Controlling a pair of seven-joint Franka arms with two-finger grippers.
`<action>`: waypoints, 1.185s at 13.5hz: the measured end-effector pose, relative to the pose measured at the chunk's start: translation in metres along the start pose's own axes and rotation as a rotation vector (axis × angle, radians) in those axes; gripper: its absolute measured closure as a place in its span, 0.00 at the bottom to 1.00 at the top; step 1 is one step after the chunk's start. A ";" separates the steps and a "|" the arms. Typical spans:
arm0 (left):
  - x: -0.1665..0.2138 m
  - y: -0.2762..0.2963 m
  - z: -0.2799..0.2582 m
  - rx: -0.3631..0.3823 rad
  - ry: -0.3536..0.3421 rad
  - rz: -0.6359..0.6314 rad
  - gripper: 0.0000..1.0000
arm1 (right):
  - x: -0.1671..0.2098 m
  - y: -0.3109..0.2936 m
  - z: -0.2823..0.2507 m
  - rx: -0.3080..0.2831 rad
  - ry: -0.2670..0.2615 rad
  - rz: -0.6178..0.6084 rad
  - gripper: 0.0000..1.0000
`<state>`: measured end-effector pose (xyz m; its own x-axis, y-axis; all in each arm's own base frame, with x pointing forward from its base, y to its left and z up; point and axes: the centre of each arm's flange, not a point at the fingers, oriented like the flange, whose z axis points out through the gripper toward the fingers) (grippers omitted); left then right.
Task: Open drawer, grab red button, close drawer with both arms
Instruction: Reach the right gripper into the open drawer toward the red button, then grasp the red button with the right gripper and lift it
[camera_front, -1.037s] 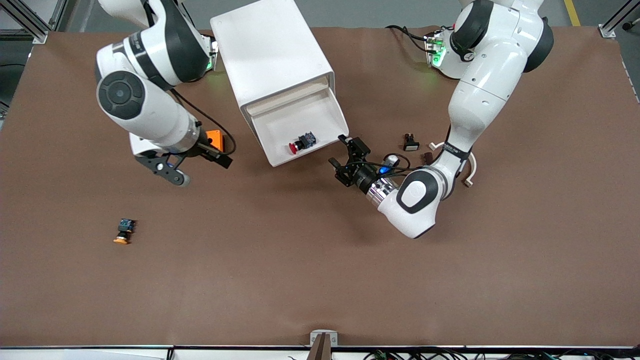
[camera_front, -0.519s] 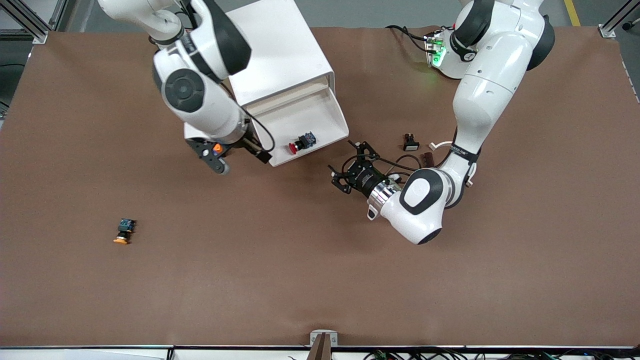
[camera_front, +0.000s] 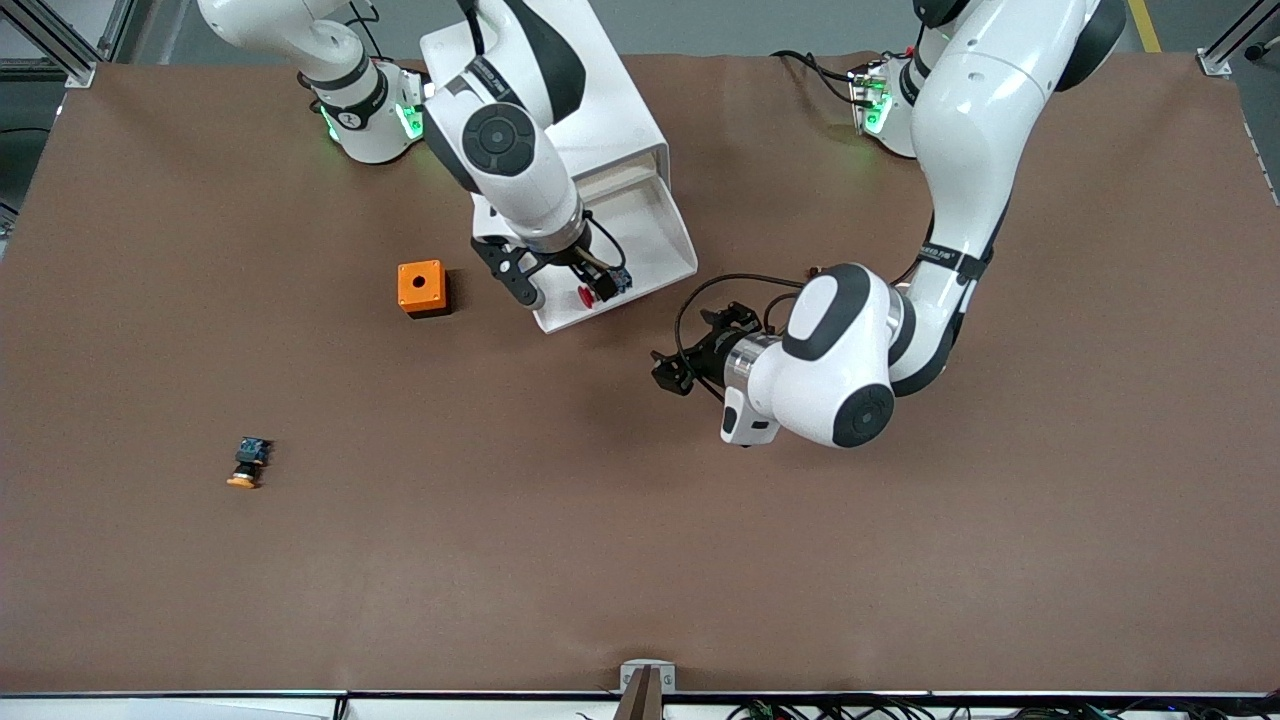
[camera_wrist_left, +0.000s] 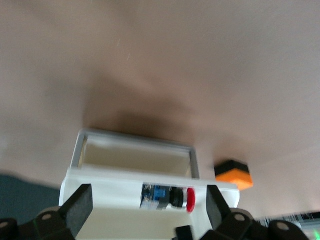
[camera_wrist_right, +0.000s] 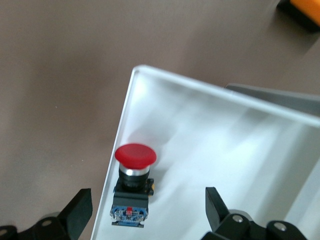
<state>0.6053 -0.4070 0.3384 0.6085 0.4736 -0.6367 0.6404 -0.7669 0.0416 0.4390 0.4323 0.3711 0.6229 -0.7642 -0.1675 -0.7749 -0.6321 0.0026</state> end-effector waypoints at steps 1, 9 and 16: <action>-0.002 0.002 -0.005 -0.003 0.079 0.033 0.00 | -0.009 -0.001 0.010 0.005 0.001 0.010 0.00; -0.017 0.022 -0.001 0.064 0.526 0.232 0.00 | -0.017 -0.004 0.027 0.006 0.003 0.038 0.15; -0.033 0.024 0.027 0.107 0.537 0.255 0.00 | -0.023 -0.004 0.028 0.014 0.007 0.025 0.60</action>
<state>0.5874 -0.4531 0.3396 0.9058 0.4005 -0.1382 0.4098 -0.9110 0.0463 0.4251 0.4557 0.3469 0.6040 -0.7806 -0.1609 -0.7916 -0.6109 -0.0075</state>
